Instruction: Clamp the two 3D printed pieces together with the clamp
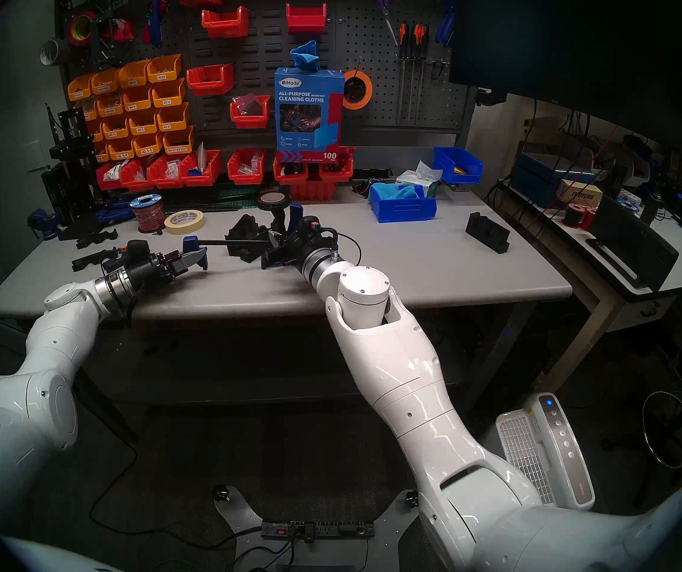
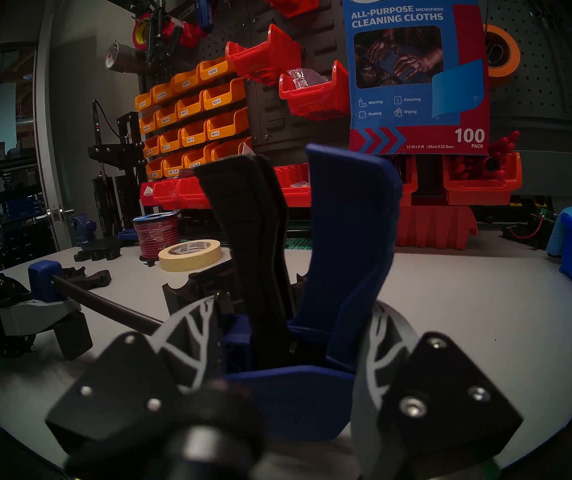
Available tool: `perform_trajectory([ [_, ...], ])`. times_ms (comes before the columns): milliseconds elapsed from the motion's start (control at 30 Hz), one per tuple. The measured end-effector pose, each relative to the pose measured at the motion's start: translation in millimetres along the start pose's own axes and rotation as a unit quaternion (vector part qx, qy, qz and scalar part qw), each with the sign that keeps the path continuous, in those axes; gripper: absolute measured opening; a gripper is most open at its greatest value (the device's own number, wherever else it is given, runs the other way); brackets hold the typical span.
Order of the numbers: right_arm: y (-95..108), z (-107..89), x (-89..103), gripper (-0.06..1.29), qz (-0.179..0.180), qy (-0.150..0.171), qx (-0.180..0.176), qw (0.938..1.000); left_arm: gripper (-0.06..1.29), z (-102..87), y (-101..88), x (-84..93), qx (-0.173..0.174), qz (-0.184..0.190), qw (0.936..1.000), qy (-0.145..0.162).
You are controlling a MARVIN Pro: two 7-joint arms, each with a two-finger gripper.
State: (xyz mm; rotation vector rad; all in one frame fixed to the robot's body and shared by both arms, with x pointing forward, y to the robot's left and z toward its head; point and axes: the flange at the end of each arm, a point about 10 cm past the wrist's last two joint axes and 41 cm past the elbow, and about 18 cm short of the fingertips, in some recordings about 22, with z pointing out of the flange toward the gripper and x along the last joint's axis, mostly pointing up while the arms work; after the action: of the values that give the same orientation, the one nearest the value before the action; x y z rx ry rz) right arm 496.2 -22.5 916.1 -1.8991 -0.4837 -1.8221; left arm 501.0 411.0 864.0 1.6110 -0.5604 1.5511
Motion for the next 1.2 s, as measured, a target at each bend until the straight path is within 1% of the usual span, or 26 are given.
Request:
perform_trajectory([
  [400, 1.7, 0.4, 2.0, 0.5, -0.001, -0.003, -0.003, 1.0, 0.06, 3.3, -2.5, 0.0, -0.005, -0.012, 0.9999, -0.001],
  [767, 0.9, 2.6, 1.7, 0.5, -0.001, -0.007, -0.002, 1.0, 0.06, 2.1, -3.7, 1.3, -0.001, -0.018, 0.9997, 0.015],
  [1200, -2.8, 4.9, -0.3, 0.49, 0.002, -0.009, 0.0, 1.0, 0.06, -0.4, -5.7, 8.2, 0.006, -0.018, 0.9994, 0.028],
])
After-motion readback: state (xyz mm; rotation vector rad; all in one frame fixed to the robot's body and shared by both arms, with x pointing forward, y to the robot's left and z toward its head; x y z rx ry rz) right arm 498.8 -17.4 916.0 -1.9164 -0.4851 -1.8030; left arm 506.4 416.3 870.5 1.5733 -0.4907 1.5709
